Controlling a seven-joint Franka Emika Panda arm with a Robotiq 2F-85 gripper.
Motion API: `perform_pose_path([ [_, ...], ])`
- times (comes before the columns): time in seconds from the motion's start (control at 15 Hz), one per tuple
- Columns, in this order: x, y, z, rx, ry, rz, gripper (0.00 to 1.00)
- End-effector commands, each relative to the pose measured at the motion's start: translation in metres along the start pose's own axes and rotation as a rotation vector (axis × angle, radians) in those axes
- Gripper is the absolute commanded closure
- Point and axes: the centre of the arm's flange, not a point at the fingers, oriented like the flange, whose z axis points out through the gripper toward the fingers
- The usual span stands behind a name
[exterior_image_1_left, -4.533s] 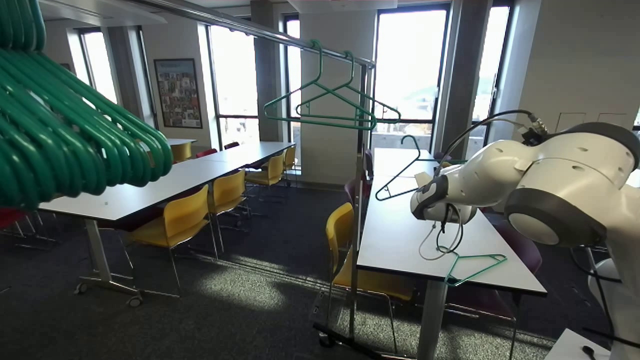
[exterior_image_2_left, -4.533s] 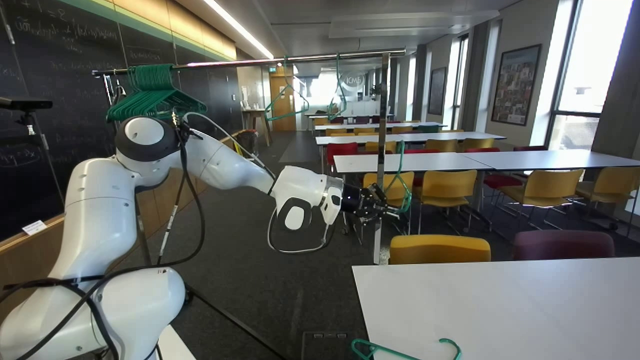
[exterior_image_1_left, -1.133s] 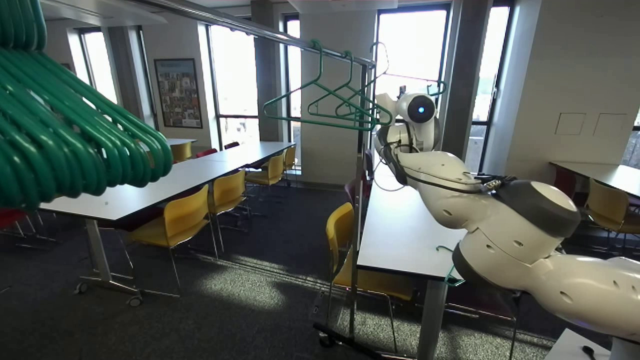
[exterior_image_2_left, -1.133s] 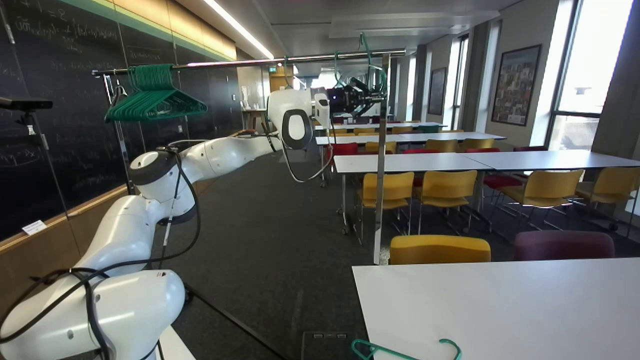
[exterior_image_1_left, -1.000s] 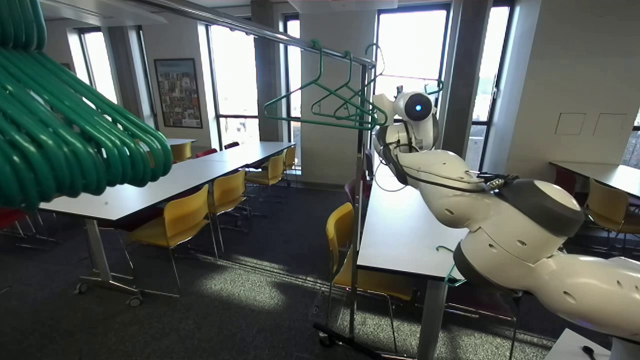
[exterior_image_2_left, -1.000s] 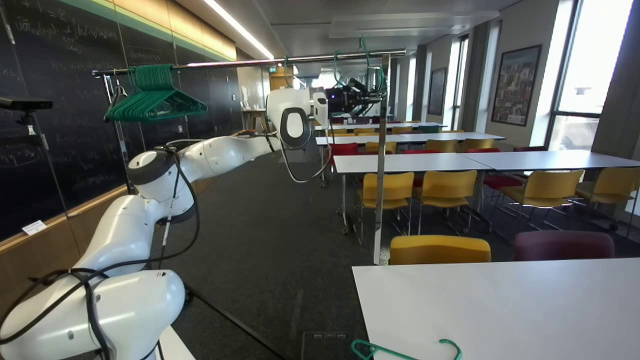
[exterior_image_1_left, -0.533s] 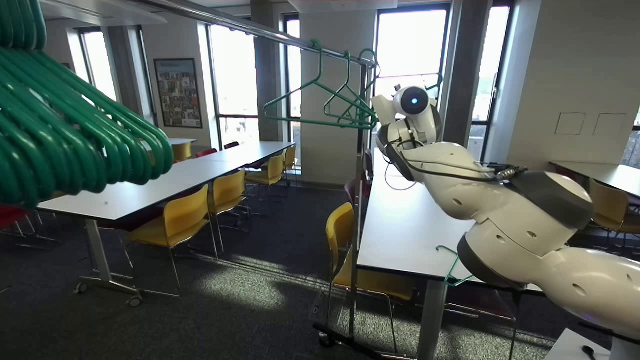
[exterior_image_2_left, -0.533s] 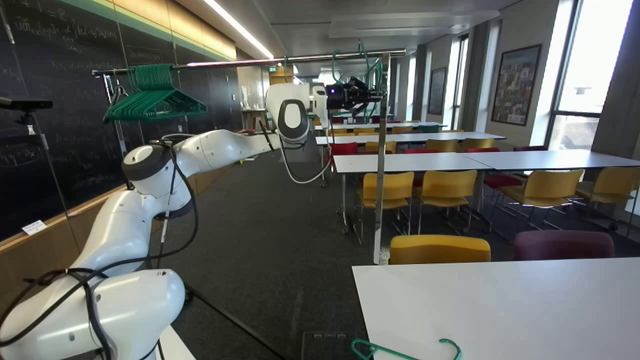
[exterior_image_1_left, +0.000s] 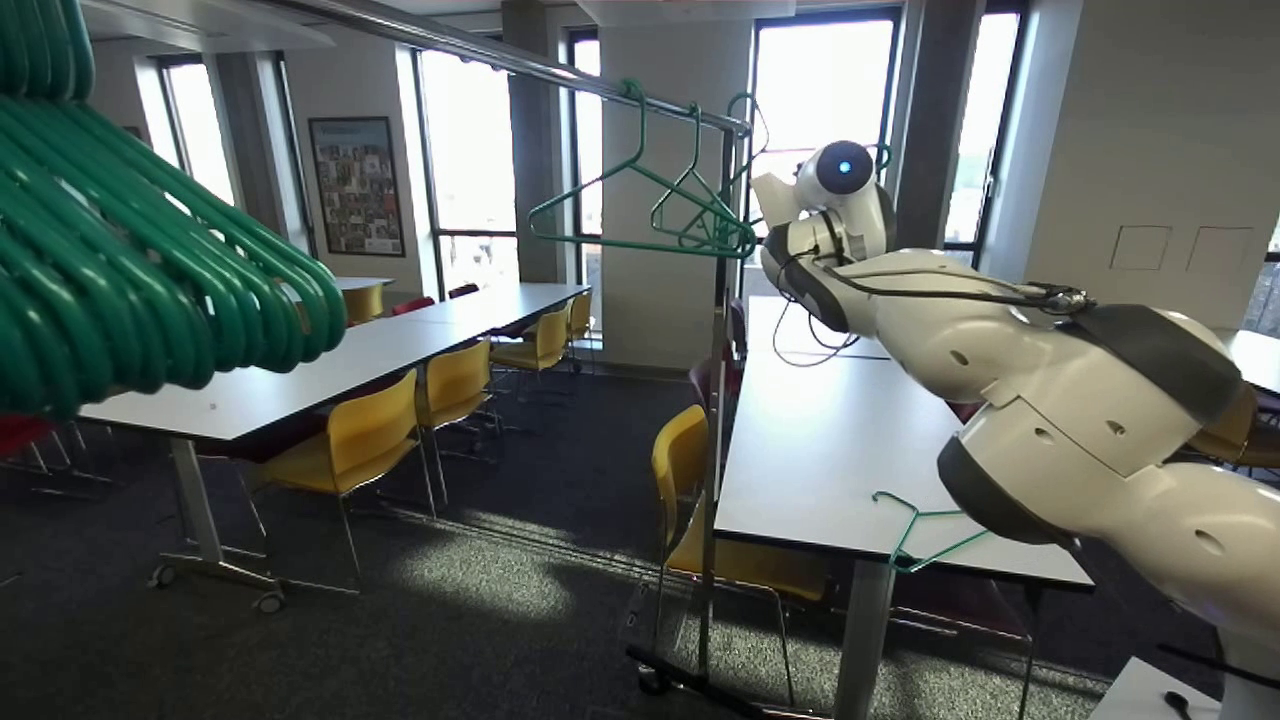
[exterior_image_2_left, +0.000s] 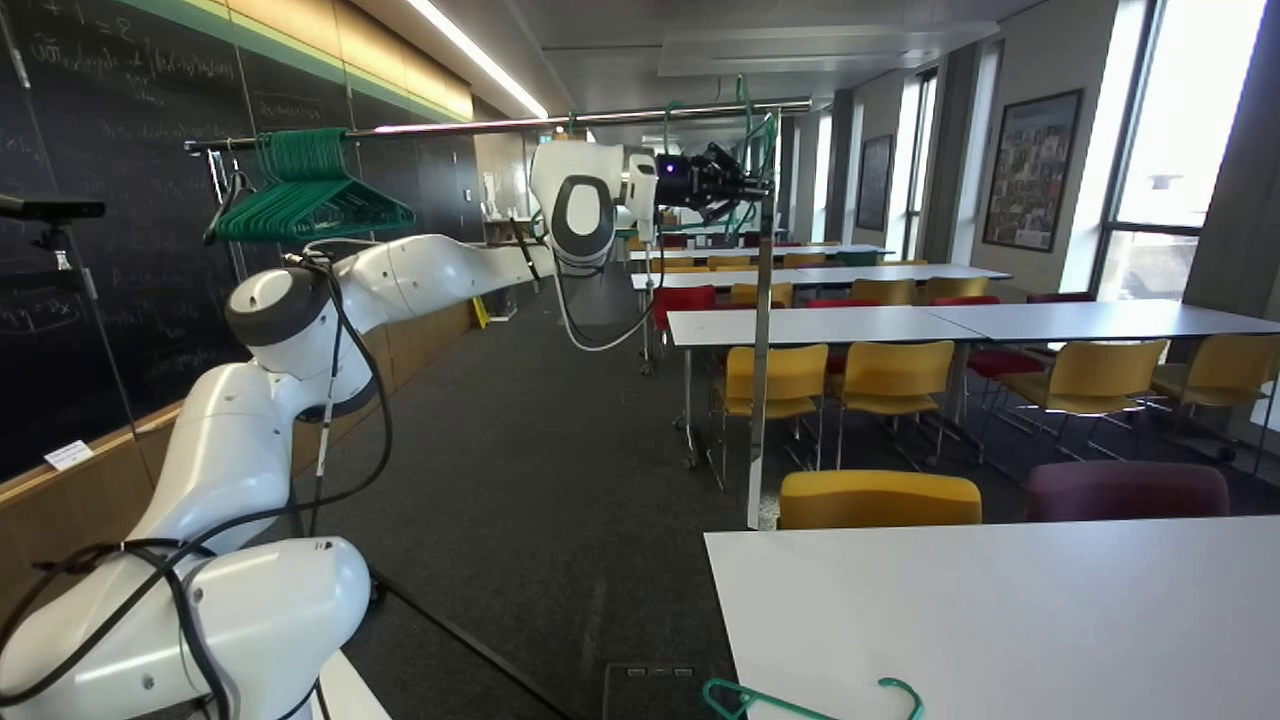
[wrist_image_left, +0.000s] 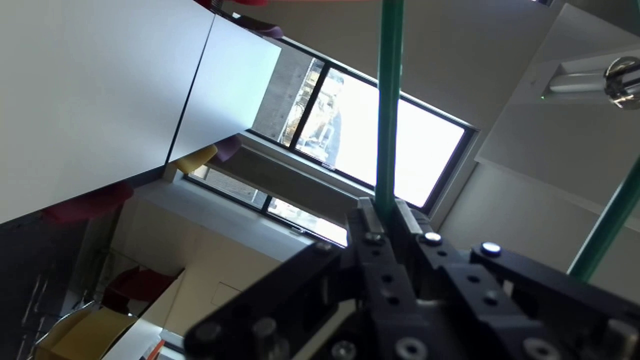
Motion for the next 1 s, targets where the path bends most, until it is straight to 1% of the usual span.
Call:
perform_pose_path([
  [0.0,0.009,-0.02,-0.004,-0.041,-0.042,0.011,0.97],
  [0.13,0.009,-0.025,-0.005,-0.046,-0.036,0.0,0.97],
  [0.6,0.006,-0.049,-0.012,-0.024,-0.023,-0.029,0.97],
  [0.73,0.001,-0.05,-0.013,-0.029,-0.026,-0.051,0.97],
  [0.93,-0.01,-0.043,-0.011,-0.037,-0.035,-0.097,0.97],
])
